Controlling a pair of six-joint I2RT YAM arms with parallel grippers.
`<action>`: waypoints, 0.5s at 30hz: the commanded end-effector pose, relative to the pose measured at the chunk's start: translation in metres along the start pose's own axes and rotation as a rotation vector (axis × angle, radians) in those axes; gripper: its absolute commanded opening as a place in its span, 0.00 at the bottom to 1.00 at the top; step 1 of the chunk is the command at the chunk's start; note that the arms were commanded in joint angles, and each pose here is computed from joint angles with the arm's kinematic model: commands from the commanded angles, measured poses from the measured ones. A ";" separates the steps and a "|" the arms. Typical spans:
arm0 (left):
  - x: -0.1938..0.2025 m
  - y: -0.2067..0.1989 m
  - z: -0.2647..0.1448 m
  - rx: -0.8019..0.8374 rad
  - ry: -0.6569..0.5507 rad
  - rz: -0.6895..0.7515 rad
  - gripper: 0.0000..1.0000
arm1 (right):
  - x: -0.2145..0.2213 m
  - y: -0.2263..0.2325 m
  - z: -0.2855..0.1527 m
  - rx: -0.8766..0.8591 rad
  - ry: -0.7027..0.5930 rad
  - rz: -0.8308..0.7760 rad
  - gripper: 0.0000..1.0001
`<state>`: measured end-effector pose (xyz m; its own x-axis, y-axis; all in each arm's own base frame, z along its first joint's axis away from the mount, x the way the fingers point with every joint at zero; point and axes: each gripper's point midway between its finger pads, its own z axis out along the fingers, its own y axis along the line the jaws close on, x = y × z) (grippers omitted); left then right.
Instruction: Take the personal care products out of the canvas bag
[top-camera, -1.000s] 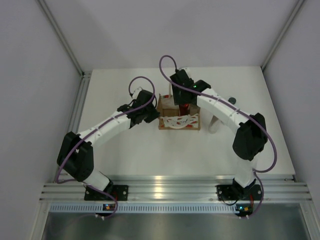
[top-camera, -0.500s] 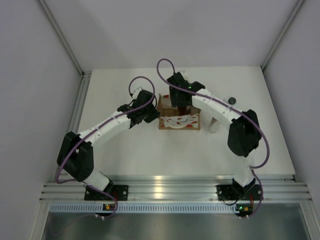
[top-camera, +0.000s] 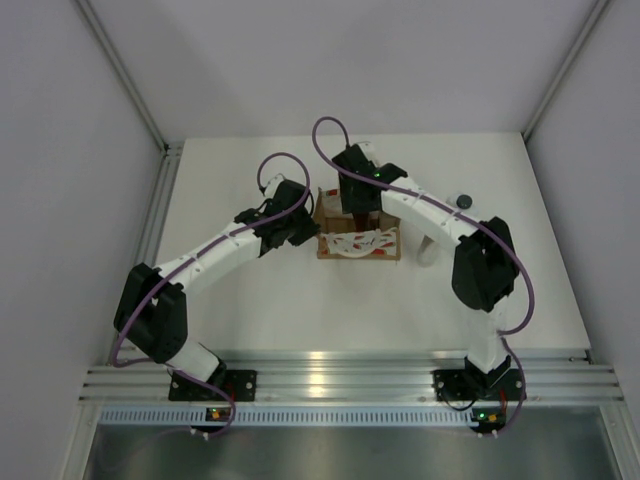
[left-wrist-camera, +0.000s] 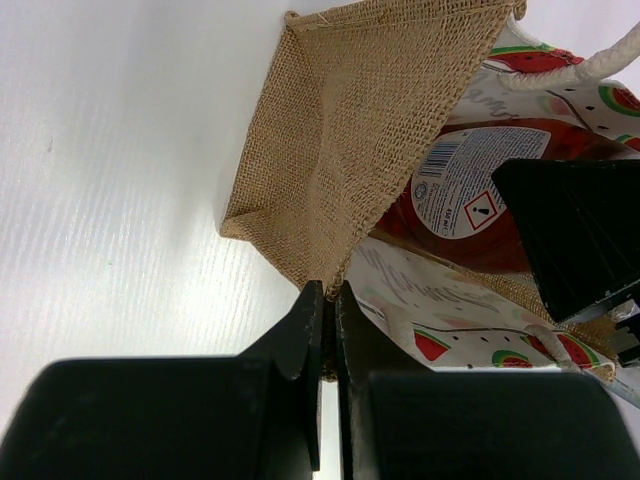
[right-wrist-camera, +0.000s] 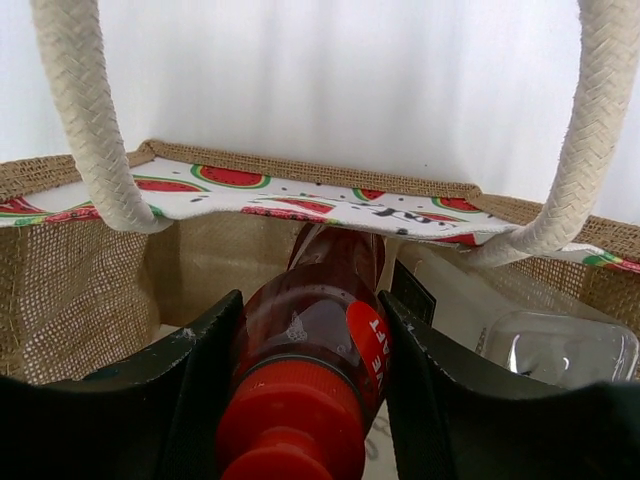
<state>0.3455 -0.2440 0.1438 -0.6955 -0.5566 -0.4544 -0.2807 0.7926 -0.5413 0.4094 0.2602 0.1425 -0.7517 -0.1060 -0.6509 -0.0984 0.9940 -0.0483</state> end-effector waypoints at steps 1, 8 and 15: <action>-0.009 0.014 -0.006 -0.046 -0.045 0.017 0.00 | -0.011 0.001 0.003 -0.026 -0.040 0.026 0.14; -0.008 0.016 -0.005 -0.050 -0.043 0.017 0.00 | -0.022 0.004 -0.010 -0.093 -0.131 0.016 0.00; -0.010 0.013 -0.006 -0.045 -0.046 0.018 0.00 | -0.038 0.008 -0.035 -0.177 -0.222 0.001 0.00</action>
<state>0.3457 -0.2434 0.1433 -0.6938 -0.5572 -0.4563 -0.2821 0.7932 -0.5396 0.4001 0.2652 0.1436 -0.6993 -0.1279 -0.7033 -0.1929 0.9811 0.0133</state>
